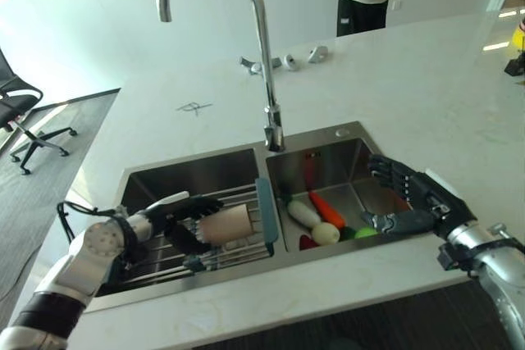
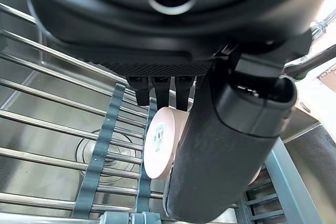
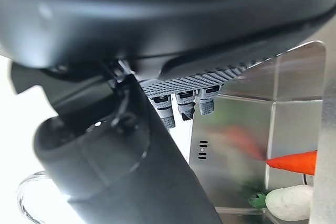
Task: Place the dishes in the dishwasher.
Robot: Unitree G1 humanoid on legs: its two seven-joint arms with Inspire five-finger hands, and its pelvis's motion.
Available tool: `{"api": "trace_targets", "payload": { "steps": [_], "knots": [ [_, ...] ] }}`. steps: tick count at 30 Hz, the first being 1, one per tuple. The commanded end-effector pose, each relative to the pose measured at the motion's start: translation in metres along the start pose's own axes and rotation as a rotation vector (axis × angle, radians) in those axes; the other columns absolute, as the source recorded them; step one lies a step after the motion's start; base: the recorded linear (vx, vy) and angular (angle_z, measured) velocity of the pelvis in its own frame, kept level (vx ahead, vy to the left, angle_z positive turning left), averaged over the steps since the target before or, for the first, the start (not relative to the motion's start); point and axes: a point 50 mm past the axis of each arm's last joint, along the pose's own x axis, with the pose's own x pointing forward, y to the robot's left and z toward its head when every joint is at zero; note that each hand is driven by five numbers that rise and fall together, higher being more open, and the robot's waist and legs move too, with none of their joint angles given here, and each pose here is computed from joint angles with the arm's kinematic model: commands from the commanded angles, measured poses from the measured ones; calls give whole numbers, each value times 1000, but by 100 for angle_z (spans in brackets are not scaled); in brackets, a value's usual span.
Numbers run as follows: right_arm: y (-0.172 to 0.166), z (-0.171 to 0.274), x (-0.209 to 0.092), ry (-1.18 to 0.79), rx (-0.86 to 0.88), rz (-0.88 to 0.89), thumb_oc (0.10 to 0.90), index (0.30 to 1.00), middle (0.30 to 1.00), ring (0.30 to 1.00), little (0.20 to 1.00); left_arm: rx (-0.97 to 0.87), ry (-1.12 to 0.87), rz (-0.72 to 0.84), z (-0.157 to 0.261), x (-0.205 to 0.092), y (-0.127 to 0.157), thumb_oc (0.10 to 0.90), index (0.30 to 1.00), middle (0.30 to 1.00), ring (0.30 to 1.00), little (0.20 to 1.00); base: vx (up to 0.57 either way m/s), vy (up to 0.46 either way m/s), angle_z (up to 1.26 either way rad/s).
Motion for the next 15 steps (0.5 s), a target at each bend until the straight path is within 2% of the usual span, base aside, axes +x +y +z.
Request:
{"api": "trace_targets", "payload": {
  "steps": [1, 15],
  "knots": [
    [-10, 58, 16, -309, -51, -3, 800, 900, 900, 900, 900, 93, -144, 212, 43, -10, 54, 800, 900, 900, 900, 900, 0, 0, 0],
    [-4, 56, 18, -309, -32, 11, 800, 900, 900, 900, 900, -7, -139, 212, 40, 5, 41, 800, 900, 900, 900, 900, 0, 0, 0]
  ]
}}
